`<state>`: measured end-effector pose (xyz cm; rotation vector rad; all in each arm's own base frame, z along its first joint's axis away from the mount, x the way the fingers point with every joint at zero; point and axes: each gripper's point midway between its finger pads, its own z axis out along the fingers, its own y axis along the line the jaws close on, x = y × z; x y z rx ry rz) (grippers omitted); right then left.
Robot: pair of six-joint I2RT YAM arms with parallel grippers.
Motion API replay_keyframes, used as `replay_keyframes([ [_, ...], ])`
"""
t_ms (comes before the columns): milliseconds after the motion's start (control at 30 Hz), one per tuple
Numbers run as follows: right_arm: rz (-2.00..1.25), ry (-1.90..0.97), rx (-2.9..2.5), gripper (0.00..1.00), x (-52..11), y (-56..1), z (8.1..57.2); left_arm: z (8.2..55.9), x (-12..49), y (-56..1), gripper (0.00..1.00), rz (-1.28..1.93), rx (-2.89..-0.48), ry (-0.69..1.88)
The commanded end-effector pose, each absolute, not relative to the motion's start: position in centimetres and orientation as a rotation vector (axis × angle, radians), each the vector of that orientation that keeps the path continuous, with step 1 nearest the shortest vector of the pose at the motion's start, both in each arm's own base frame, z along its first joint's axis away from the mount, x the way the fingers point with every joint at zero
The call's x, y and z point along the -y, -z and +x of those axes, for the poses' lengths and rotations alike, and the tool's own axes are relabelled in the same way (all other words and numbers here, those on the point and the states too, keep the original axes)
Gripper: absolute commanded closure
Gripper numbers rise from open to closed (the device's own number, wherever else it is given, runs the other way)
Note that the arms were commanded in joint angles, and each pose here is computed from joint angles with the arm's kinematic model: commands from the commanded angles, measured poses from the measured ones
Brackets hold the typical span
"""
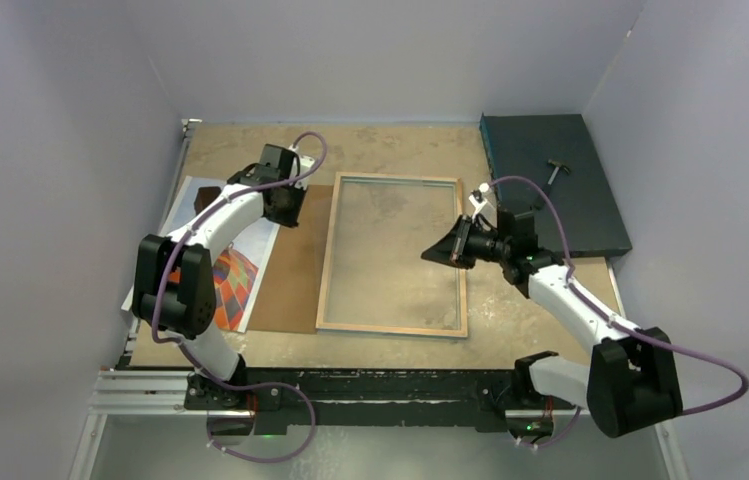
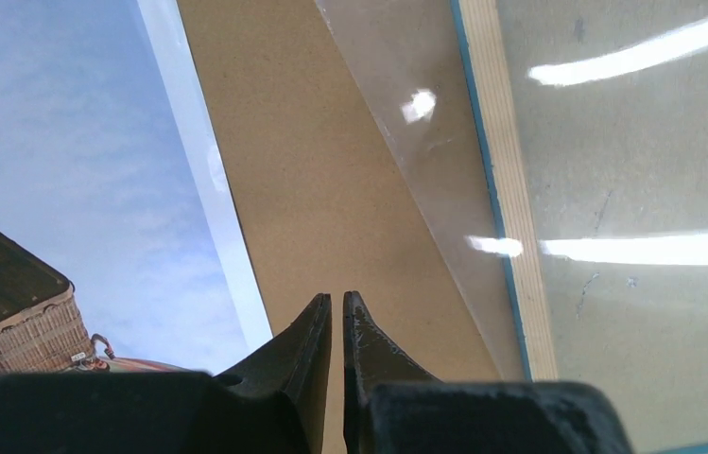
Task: Put the photo into the frame
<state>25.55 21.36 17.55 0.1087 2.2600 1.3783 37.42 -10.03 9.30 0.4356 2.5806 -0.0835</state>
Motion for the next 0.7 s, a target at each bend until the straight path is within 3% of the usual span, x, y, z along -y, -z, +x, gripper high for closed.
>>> replay_keyframes([
  [0,0.095,-1.286,-2.265,1.00,-20.6,-15.8,26.0,37.9,9.9,-9.2,0.93,0.447,-2.554,0.068],
  [333,0.227,-1.063,-2.264,1.00,-18.1,-14.1,27.2,37.8,10.1,-8.4,0.96,0.455,-2.568,0.084],
  [533,0.201,-1.086,-2.265,1.00,-18.5,-13.0,27.2,37.2,11.2,-7.6,0.96,0.475,-2.588,0.132],
  [667,0.214,-1.127,-2.275,0.93,-18.7,-12.0,26.2,36.1,13.2,-6.0,0.98,0.550,-2.609,0.136],
])
